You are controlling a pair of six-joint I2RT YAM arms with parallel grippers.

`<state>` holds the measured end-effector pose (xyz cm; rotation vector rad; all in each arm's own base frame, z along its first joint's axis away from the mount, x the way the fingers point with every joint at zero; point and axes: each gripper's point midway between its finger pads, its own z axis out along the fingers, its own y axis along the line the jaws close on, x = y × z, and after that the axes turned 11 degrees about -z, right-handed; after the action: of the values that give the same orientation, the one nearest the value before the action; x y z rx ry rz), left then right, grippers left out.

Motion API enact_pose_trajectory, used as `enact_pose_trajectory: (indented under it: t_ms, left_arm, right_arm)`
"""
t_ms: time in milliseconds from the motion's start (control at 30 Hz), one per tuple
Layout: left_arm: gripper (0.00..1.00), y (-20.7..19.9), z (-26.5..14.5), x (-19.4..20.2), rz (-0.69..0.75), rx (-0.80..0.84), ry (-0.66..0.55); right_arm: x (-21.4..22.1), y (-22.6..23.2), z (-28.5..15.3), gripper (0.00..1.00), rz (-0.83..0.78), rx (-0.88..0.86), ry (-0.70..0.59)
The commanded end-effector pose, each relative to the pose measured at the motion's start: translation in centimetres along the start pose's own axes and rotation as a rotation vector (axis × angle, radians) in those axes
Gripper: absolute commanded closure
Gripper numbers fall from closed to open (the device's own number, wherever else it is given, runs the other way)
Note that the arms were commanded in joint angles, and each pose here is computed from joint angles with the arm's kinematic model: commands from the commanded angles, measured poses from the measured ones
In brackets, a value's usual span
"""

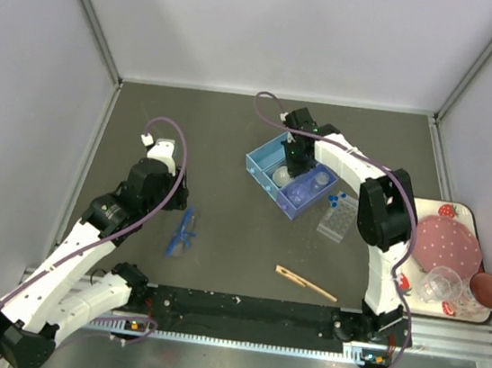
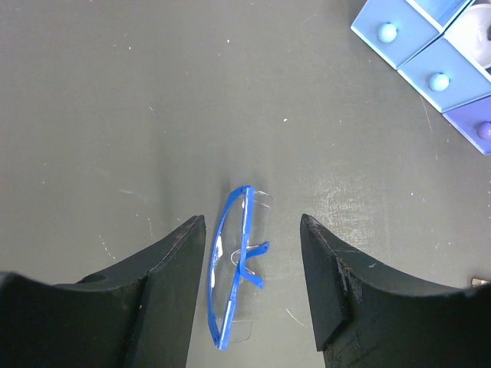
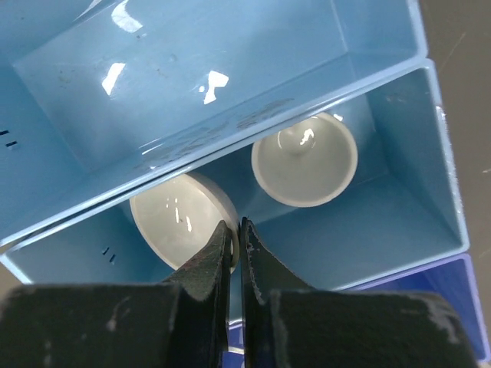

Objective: Organize the chemistry lab equipment

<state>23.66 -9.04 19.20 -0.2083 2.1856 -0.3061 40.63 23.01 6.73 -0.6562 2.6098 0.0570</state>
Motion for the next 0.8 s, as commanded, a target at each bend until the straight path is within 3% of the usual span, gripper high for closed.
enact_pose_trajectory:
  t_ms: [0, 233, 300, 333, 400, 600, 767]
  left_arm:
    - [0.42, -0.4, 0.1, -0.9, -0.01, 0.019, -0.038]
    - [0.42, -0.4, 0.2, -0.9, -0.009, 0.019, -0.036]
    - [0.42, -0.4, 0.2, -0.8, -0.009, 0.021, -0.034]
    - [0.42, -0.4, 0.2, -0.8, -0.009, 0.021, -0.034]
    - [0.42, -0.4, 0.2, -0.8, -0.009, 0.021, -0.034]
    - [0.42, -0.4, 0.1, -0.8, -0.01, 0.02, -0.038]
    - [0.42, -0.4, 0.1, -0.8, -0.008, 0.018, -0.037]
  right_arm:
    - [-1.9, 1.4, -0.6, 1.0, -0.044, -0.073, -0.051]
    - [-0.9, 3.4, -0.7, 1.0, -0.117, -0.092, -0.033]
    - [-0.6, 3.8, -0.8, 0.91, -0.125, -0.103, -0.021]
    - [-0.5, 3.9, -0.9, 0.76, -0.13, -0.102, -0.012]
    - [-0.5, 3.8, -1.3, 0.63, -0.137, -0.075, -0.018]
    - [-2.1, 2.6, -4.2, 0.53, -0.118, -0.014, -0.081]
    - [-4.4, 1.3, -10.8, 0.53, -0.111, 0.088, -0.212]
